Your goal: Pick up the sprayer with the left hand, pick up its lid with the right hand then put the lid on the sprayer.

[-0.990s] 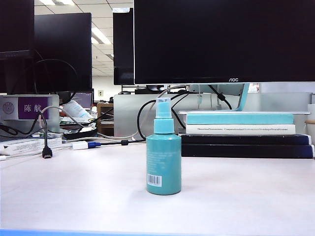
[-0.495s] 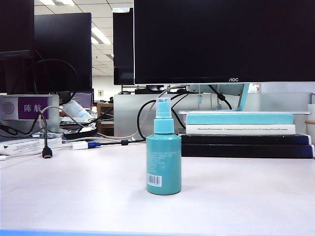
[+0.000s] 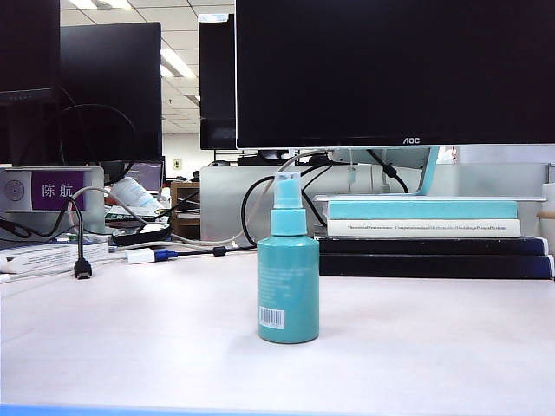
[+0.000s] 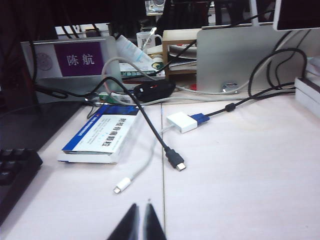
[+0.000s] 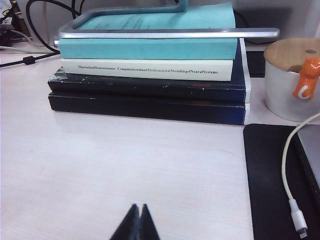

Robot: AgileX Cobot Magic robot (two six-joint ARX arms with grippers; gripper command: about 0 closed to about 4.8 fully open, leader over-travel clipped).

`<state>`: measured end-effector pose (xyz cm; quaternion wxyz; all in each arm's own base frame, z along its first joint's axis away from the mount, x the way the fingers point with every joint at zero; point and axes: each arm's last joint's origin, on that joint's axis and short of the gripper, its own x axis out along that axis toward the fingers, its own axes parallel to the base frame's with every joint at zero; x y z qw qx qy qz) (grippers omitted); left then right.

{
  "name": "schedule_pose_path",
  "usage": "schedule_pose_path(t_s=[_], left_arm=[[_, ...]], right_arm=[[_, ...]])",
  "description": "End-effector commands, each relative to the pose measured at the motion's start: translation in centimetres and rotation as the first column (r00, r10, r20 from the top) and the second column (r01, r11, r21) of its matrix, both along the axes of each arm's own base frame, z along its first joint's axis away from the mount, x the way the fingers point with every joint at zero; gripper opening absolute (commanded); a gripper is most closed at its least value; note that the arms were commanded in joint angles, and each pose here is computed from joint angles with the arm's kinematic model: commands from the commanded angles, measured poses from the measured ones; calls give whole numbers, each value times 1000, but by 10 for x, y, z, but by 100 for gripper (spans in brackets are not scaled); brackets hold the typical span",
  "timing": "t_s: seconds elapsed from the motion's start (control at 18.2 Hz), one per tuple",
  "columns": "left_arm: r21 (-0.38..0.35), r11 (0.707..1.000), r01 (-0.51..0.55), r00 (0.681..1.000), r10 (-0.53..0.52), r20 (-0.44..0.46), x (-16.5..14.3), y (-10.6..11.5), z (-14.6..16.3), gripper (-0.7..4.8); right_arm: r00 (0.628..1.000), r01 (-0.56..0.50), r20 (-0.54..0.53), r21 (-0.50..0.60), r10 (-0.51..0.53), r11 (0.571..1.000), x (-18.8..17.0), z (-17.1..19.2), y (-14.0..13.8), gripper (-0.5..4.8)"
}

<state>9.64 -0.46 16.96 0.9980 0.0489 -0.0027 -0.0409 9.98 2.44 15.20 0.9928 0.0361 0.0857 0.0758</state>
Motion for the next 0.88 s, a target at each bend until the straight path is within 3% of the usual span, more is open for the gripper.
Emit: schedule_pose_path(t_s=[0.05, 0.27, 0.88], left_arm=[[37, 999, 0, 1000, -1, 24, 0, 0, 3, 26], [-2, 1000, -8, 999, 8, 42, -1, 0, 5, 26], [-3, 1000, -6, 999, 6, 39, -1, 0, 5, 26]], right_arm=[[1000, 0, 11, 3, 0, 1000, 0, -1, 0, 0], [1000, 0, 11, 3, 0, 1000, 0, -1, 0, 0], [1000, 0, 11, 3, 0, 1000, 0, -1, 0, 0]])
